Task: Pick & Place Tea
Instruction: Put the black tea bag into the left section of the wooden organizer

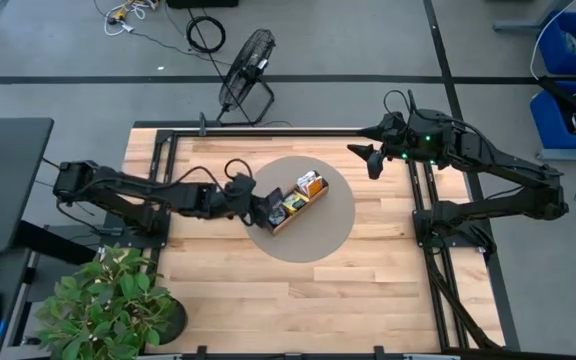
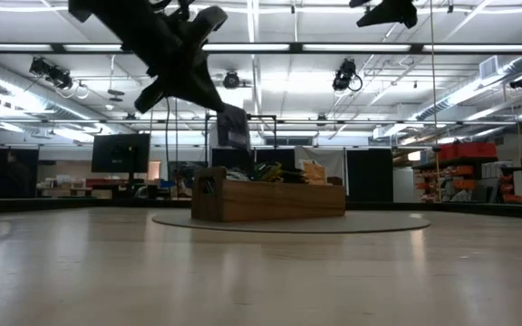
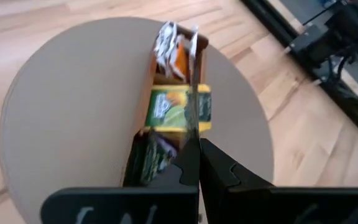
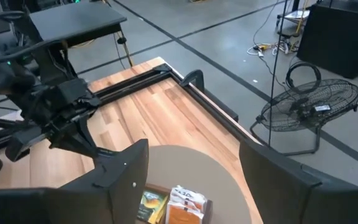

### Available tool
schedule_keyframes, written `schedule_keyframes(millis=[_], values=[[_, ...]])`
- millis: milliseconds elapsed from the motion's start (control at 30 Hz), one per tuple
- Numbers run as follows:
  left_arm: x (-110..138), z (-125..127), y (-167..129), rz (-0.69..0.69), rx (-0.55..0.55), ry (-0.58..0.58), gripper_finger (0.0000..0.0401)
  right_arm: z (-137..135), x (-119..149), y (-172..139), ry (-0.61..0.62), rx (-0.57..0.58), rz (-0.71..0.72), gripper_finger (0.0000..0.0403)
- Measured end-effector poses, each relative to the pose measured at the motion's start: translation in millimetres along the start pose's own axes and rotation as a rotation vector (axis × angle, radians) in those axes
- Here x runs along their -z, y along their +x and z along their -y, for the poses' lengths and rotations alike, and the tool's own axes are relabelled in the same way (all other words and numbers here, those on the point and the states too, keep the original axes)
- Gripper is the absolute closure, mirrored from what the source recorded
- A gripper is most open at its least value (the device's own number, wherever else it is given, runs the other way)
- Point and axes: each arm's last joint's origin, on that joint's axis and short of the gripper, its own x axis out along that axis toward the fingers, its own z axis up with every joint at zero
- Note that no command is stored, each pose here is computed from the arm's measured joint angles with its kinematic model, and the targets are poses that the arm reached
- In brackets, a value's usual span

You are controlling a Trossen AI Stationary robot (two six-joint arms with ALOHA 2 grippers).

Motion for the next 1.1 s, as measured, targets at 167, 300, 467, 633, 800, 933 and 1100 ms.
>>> schedule_keyframes(millis=[167, 300, 467, 633, 800, 933, 1100], values=[[15, -9, 5, 0.02, 0.016, -0.032, 0.04, 0, 1, 0, -0.01, 0.003, -0.015, 0.0142], [23, -16, 9, 0.033, 0.029, -0.07, 0.04, 0, 2, 0, -0.01, 0.004, -0.017, 0.0142], [28, -21, 10, 0.022, 0.017, -0.059, 0.04, 2, 1, 0, -0.007, 0.013, -0.017, 0.0142], [33, -22, 20, -0.013, 0.016, -0.007, 0.04, 6, 1, 1, -0.005, 0.031, -0.015, 0.0142], [41, -21, 33, -0.037, 0.032, -0.023, 0.04, 7, 1, 1, 0.0, 0.021, -0.021, 0.0142], [42, -21, 37, -0.036, 0.028, -0.027, 0.04, 7, 1, 1, 0.004, 0.019, -0.028, 0.0142], [50, -25, 46, -0.069, -0.009, 0.0, 0.04, 7, 1, 1, -0.003, 0.019, -0.027, 0.0142]])
